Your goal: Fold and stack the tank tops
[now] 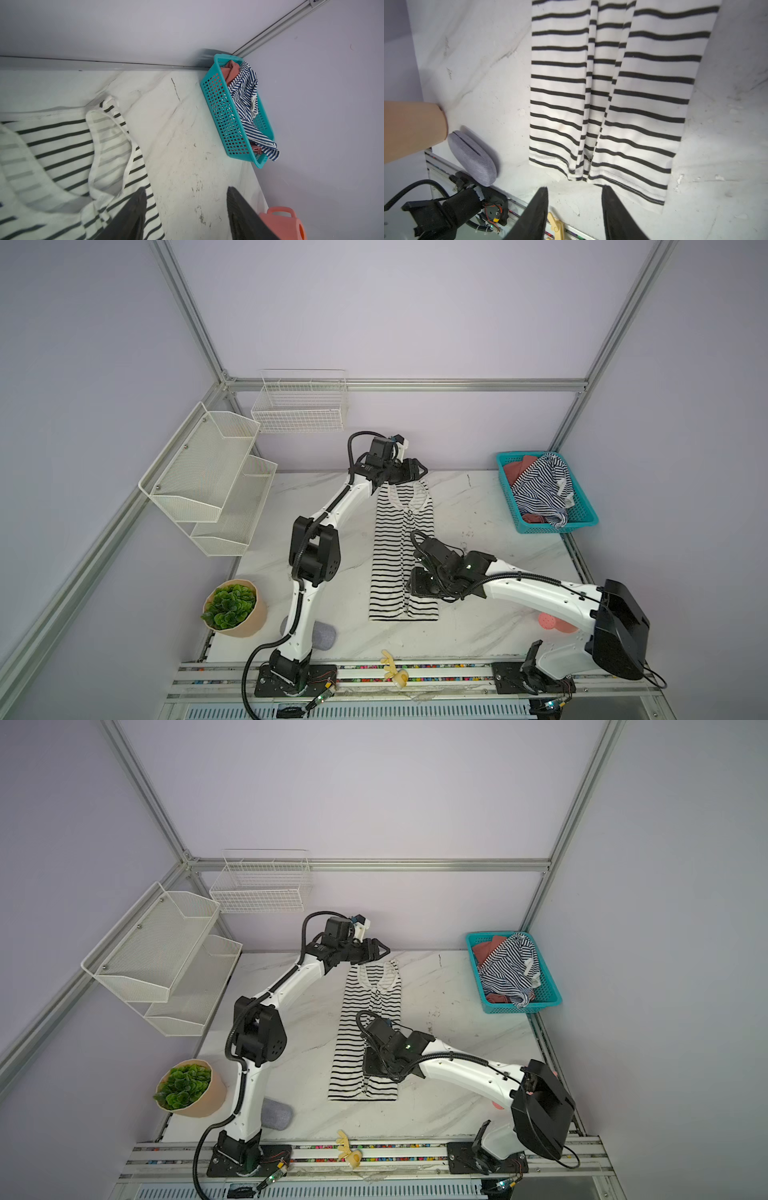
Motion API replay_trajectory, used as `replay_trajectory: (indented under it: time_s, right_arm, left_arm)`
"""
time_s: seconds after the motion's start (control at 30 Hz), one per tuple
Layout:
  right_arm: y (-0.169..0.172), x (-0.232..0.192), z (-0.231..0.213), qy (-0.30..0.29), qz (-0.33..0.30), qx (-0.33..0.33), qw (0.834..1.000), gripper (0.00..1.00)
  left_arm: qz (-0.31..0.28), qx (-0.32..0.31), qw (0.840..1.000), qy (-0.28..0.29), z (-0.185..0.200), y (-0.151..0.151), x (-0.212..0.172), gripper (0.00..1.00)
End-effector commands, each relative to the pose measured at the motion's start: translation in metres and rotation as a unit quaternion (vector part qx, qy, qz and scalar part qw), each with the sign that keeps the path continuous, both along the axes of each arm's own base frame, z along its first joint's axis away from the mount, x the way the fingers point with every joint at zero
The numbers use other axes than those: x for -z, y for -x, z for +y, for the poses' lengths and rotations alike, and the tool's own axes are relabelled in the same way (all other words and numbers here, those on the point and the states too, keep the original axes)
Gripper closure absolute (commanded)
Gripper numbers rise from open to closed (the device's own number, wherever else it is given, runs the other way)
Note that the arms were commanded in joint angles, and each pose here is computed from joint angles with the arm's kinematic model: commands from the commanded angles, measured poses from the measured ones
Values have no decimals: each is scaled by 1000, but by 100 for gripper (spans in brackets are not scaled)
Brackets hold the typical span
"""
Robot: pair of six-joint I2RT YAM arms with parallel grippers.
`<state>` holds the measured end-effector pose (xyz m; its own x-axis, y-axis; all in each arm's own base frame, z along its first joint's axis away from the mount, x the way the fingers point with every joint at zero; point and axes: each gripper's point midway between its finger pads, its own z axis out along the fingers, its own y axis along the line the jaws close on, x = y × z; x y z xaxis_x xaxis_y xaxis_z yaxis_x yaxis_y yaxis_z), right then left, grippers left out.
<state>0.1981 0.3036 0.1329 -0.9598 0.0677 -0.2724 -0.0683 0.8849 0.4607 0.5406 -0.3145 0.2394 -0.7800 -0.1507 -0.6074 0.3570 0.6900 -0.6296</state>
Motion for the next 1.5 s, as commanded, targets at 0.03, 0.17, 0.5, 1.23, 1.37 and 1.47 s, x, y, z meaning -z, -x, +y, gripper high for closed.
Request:
replay_trajectory:
  time_s: [0.03,0.17,0.5,1.23,1.37,1.47]
  right_arm:
    - [8,12,-34,62,-2,11,998,52]
    - [18,34,-47,85,22,11,996,52]
    - [10,51,-71,92,31,-7,995,52]
    - [40,99,-74,92,129,-70,985,45]
    - [41,102,-75,90,133,-57,985,47]
    - [41,104,-74,87,134,-52,986,48]
  left_arm:
    - [65,-43,990,-119,65,62,18,39]
    - [129,-68,976,-162,104,136,53,40]
    - [244,-56,945,-208,139,266,129,41]
    - [389,-5,891,-235,136,351,210,45]
    - [396,4,888,-232,133,357,215,45]
    - [399,6,886,-237,133,360,219,45]
